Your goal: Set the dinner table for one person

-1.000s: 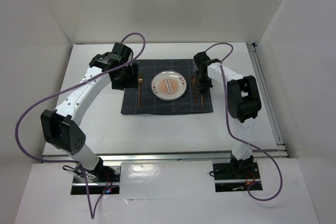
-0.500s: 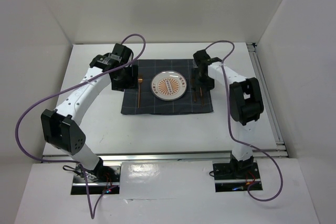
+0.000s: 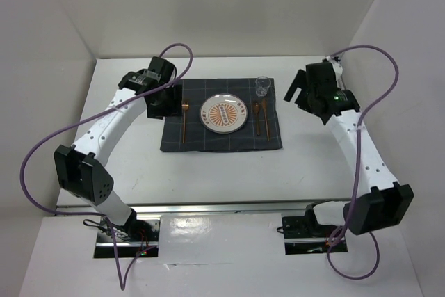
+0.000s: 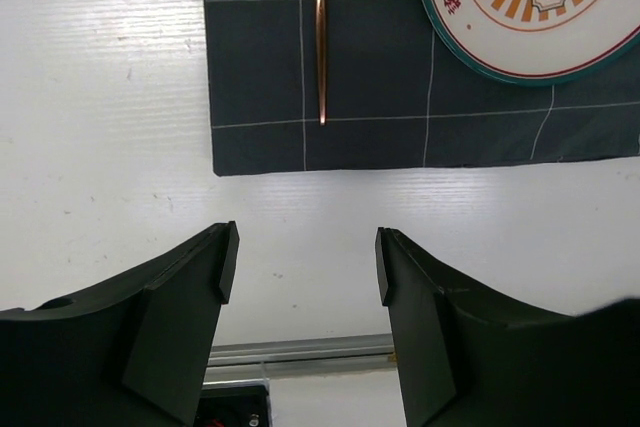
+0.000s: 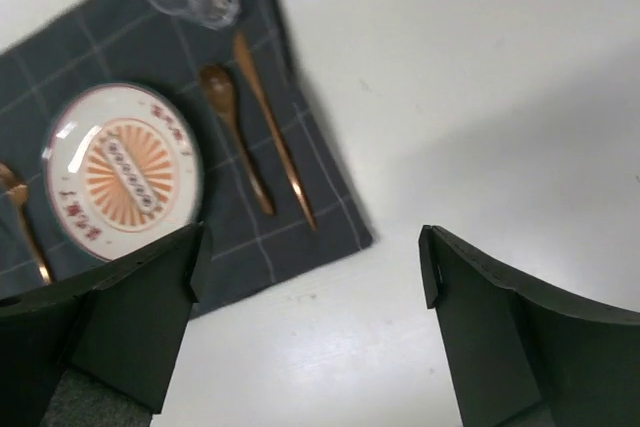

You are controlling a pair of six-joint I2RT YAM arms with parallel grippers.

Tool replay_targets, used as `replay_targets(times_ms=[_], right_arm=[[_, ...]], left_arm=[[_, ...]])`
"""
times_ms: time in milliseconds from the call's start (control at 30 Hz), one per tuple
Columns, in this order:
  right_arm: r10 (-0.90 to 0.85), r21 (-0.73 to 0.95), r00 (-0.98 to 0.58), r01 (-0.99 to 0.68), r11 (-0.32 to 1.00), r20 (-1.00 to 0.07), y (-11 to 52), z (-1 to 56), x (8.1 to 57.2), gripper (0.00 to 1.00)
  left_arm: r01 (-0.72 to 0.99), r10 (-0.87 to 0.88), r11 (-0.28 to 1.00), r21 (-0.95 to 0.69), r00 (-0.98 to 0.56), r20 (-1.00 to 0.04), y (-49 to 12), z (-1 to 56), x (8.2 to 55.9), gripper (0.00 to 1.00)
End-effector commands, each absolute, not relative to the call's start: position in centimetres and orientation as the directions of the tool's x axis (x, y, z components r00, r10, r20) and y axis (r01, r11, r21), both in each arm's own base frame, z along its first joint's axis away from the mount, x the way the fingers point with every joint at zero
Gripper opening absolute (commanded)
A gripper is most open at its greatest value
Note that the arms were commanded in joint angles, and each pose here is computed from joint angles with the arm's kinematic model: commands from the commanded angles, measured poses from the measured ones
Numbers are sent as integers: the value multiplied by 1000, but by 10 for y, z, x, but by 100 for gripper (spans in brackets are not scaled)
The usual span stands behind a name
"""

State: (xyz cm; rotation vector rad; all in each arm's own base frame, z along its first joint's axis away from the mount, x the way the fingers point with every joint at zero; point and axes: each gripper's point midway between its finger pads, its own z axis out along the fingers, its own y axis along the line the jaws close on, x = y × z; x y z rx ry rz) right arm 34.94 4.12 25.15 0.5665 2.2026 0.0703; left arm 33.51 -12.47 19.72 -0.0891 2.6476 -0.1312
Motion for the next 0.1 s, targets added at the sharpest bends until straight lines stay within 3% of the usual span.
replay_targets(times_ms=[0, 67], right_arm=[[459, 196, -578, 460, 866, -675, 29, 227, 315, 95], [457, 225, -542, 440, 869, -705, 27, 237, 307, 92]], left_arm=[[-52, -81, 996, -68, -842, -534, -118, 218, 349, 74], [-53, -77, 997, -61, -850, -521, -117, 219, 347, 74]])
